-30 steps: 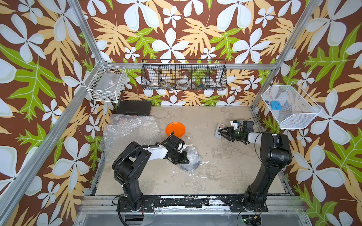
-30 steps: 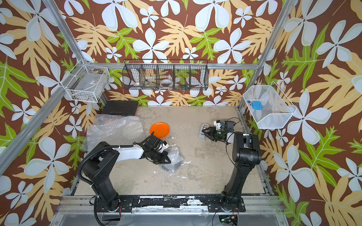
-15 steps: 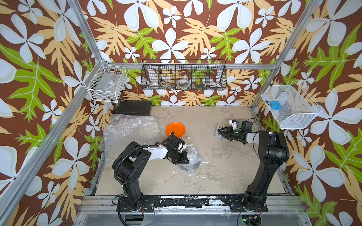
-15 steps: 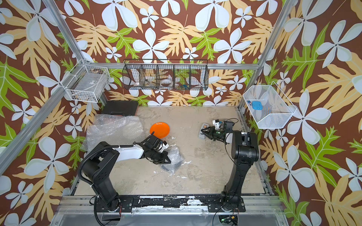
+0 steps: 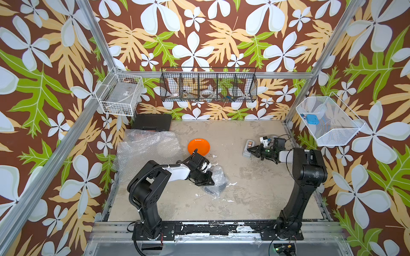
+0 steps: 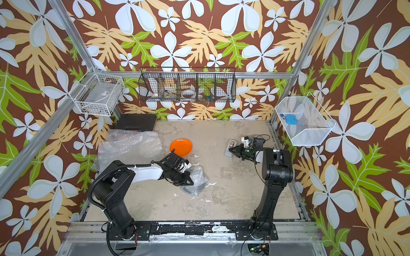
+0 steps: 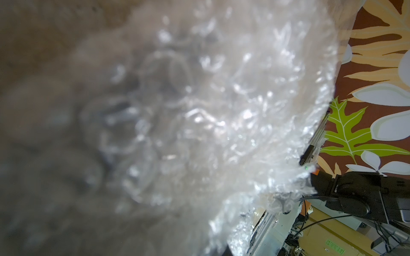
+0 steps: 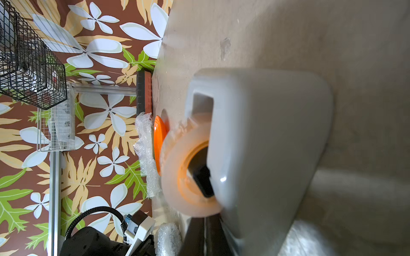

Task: Wrap dinner plates in bubble wrap
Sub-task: Pull the tape from the tape cutter.

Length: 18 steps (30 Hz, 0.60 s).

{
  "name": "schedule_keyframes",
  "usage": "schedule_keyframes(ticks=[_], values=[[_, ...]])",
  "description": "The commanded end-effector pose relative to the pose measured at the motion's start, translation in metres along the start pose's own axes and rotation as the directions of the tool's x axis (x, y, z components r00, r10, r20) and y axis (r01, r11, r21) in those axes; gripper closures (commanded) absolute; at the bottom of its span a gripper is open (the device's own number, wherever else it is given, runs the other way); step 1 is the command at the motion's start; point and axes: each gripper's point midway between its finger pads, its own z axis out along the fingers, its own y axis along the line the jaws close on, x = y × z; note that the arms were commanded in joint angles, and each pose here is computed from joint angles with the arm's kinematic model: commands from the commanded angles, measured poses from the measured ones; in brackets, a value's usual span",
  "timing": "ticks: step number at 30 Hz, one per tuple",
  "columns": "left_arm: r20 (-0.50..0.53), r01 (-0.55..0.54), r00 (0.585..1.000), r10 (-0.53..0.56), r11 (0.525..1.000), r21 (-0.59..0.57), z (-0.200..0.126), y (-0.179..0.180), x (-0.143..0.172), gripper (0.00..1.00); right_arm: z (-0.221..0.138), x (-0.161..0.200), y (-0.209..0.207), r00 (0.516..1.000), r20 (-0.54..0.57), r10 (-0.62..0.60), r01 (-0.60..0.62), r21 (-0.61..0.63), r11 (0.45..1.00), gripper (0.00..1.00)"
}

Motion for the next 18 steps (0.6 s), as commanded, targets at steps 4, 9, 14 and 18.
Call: schedule_keyframes(ticks=[4, 9, 14, 18], values=[[-0.041, 0.072, 0.996, -0.079, 0.986, -0.149, 0.0, 0.035, 0.019, 1.0, 0.001, 0.012, -0.007, 0.998, -0.034, 0.053, -0.052, 0.032, 0.998, 1.0], [-0.04, 0.071, 0.996, -0.078, 0.986, -0.148, 0.0, 0.034, 0.018, 1.0, -0.005, 0.005, 0.015, 1.0, -0.019, 0.023, -0.023, -0.001, 1.0, 1.0], [-0.041, 0.073, 0.996, -0.081, 0.984, -0.162, -0.001, 0.036, 0.019, 1.0, -0.007, 0.012, 0.046, 0.999, -0.04, -0.014, 0.013, -0.031, 0.999, 1.0], [-0.04, 0.073, 0.996, -0.08, 0.984, -0.163, -0.002, 0.036, 0.019, 1.0, -0.012, 0.03, 0.056, 0.999, -0.044, -0.002, 0.001, -0.027, 1.0, 1.0]])
